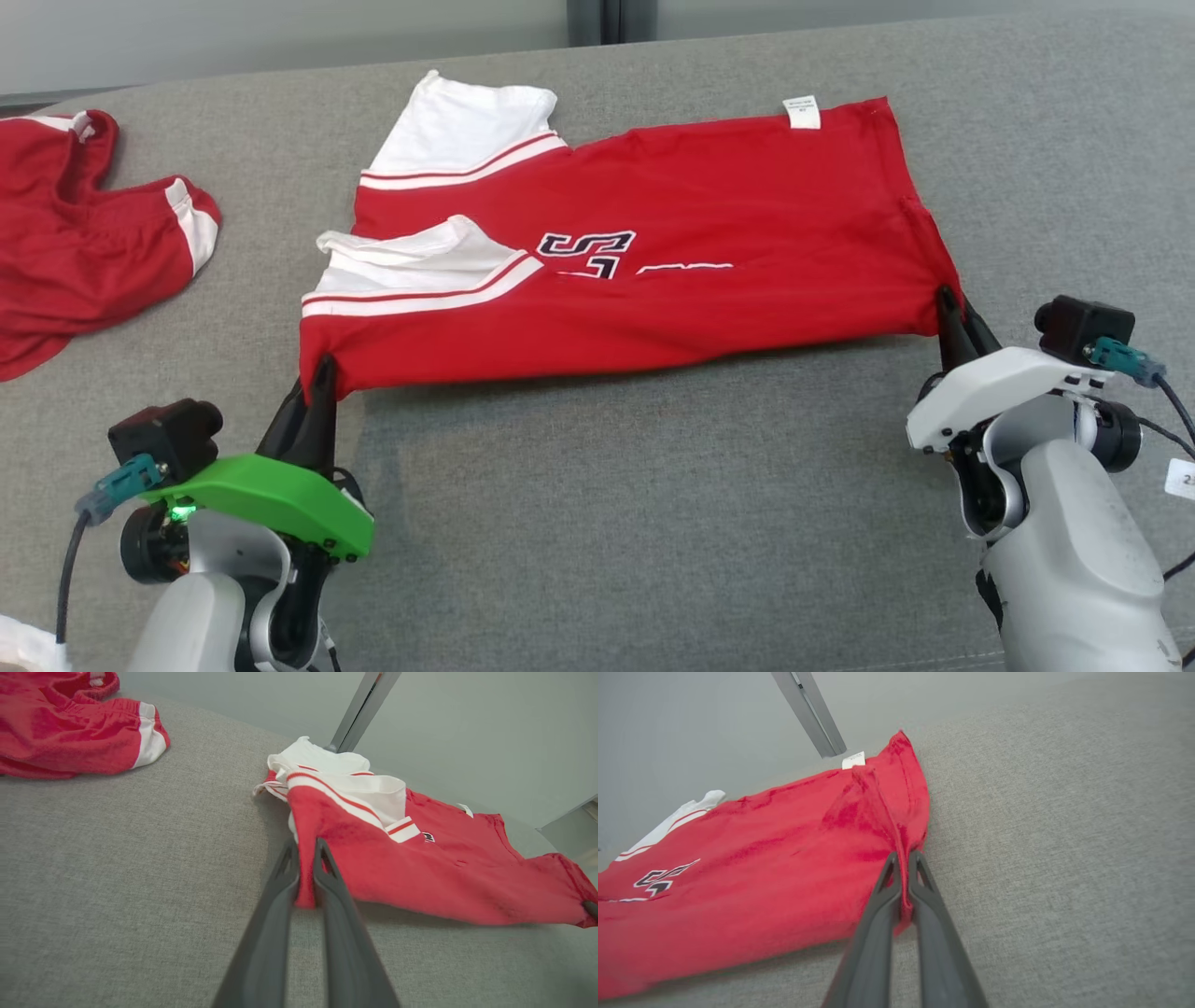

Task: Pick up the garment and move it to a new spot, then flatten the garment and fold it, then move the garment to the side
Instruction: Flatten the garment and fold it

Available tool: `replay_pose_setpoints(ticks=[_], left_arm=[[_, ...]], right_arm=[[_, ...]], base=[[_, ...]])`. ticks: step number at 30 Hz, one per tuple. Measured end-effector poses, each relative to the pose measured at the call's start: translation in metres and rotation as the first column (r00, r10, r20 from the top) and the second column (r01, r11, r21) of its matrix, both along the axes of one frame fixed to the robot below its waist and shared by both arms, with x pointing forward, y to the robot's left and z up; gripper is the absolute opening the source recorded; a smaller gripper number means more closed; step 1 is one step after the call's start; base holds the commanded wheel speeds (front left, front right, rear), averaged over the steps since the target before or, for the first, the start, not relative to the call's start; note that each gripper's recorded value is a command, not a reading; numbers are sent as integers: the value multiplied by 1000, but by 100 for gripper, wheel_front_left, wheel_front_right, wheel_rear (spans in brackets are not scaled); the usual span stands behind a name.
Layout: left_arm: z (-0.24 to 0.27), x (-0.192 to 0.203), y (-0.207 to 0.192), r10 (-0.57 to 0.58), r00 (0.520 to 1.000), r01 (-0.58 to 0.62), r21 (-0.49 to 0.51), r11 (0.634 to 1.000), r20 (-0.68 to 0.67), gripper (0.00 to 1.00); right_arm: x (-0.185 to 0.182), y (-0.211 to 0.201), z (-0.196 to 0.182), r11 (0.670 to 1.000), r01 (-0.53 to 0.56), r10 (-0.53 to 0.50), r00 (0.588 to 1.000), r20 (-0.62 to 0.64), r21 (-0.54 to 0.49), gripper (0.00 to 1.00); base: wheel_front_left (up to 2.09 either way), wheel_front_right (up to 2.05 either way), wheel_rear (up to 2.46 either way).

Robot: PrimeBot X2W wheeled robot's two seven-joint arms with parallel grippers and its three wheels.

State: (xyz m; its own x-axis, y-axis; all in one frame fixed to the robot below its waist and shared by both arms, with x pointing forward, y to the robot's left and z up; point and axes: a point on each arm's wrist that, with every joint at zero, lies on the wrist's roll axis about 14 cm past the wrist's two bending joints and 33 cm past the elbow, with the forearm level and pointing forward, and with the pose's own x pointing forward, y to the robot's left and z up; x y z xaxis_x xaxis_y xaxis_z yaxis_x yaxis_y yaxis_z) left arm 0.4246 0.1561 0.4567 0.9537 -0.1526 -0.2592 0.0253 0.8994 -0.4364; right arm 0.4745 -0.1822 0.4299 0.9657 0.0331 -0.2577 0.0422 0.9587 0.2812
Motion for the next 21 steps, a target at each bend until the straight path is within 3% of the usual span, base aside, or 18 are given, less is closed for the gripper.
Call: replay_pose_setpoints(ticks=[8, 20, 21], left_arm=[[8, -31, -13, -68, 997, 68, 9, 998, -22, 0], [-30, -72, -11, -36, 981, 30, -36, 999, -192, 0], [-33, -73, -12, -35, 978, 27, -42, 999, -204, 0]], right_arm=[[-39, -8, 6, 1000, 9, -9, 1000, 1, 29, 0], [-93, -33, -21, 996, 76, -71, 990, -119, 40, 0], [-95, -34, -23, 996, 81, -75, 989, -126, 43, 22]], base=[[0, 0, 0], [0, 0, 0], [0, 0, 0]])
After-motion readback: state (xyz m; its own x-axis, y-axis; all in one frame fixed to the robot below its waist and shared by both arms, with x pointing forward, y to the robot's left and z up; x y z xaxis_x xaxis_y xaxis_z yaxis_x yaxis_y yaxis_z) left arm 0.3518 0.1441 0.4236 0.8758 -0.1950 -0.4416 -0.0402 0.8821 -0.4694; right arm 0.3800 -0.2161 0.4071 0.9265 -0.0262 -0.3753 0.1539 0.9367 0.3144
